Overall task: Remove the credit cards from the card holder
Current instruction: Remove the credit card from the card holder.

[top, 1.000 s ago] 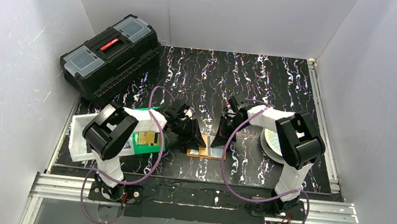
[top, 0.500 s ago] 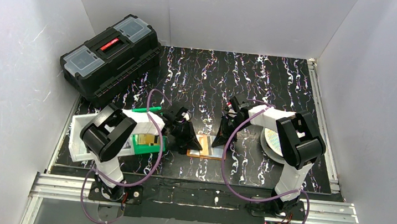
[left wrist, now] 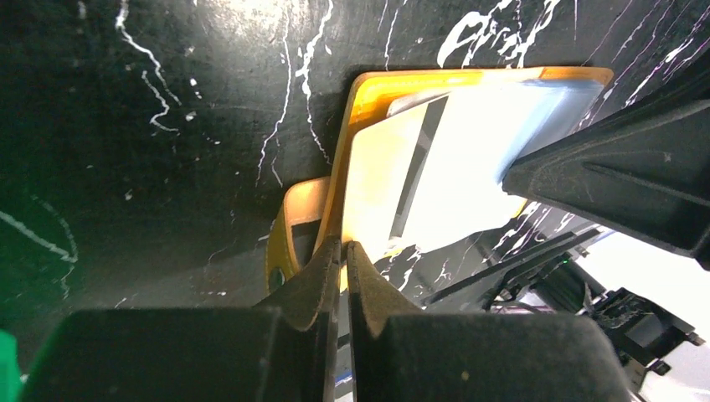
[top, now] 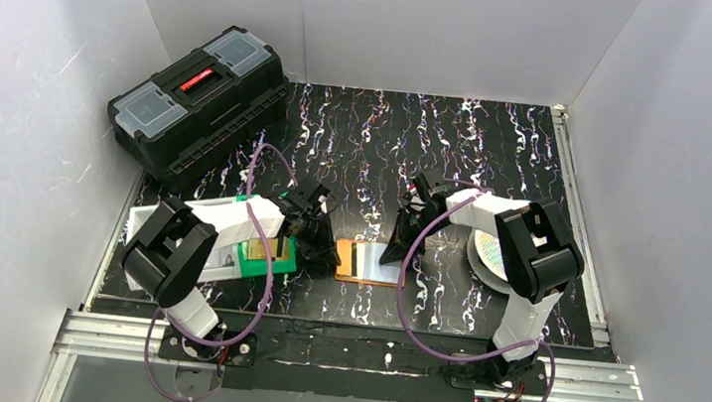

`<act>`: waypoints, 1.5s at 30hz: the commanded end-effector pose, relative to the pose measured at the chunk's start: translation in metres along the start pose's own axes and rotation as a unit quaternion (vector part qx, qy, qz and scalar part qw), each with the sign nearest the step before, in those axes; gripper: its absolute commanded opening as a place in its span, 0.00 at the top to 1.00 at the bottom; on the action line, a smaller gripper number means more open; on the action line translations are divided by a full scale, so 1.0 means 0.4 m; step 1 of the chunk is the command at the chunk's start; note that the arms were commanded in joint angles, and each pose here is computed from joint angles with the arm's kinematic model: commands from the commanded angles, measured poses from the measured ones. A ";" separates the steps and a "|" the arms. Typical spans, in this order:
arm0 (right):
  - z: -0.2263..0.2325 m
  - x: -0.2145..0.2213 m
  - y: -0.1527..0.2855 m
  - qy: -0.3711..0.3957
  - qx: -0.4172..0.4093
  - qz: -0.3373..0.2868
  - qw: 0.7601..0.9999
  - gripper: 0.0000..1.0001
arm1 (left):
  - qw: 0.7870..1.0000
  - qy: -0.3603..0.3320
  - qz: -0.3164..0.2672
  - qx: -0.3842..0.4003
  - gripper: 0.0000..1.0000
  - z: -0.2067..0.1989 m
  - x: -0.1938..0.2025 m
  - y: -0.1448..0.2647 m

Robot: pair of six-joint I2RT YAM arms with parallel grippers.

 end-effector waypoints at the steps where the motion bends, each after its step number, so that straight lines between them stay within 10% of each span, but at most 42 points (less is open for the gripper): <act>1: -0.163 -0.001 -0.066 -0.001 0.204 -0.052 0.977 0.99 | 0.999 -0.032 -0.029 -0.028 1.00 -0.008 -0.012 0.065; 7: -0.055 -0.008 0.024 0.028 0.152 -0.091 0.984 0.94 | 0.997 -0.055 -0.046 -0.012 1.00 -0.043 -0.025 0.122; 15: 0.132 0.019 0.220 0.099 0.026 -0.179 0.979 0.28 | 0.995 -0.051 -0.074 0.045 1.00 -0.079 -0.054 0.211; 20: 0.187 0.042 0.267 0.131 -0.054 -0.184 0.973 0.08 | 0.991 -0.035 -0.083 0.097 1.00 -0.092 -0.077 0.251; 31: 0.241 0.068 0.258 0.120 -0.246 -0.122 0.954 0.20 | 0.954 0.033 -0.107 0.279 1.00 -0.102 -0.107 0.315; 45: 0.285 0.063 0.227 0.094 -0.320 -0.059 0.941 0.70 | 0.925 0.067 -0.094 0.361 1.00 -0.085 -0.108 0.314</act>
Point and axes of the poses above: each gripper's point midway between its finger pads, its own y axis back along the fingers, its own z axis along the line the jaws close on, x = y × z, the point moved 10 cm from there along y, back along the fingers, and after that the axes turned 5 degrees about -y, right-handed, at the moved point
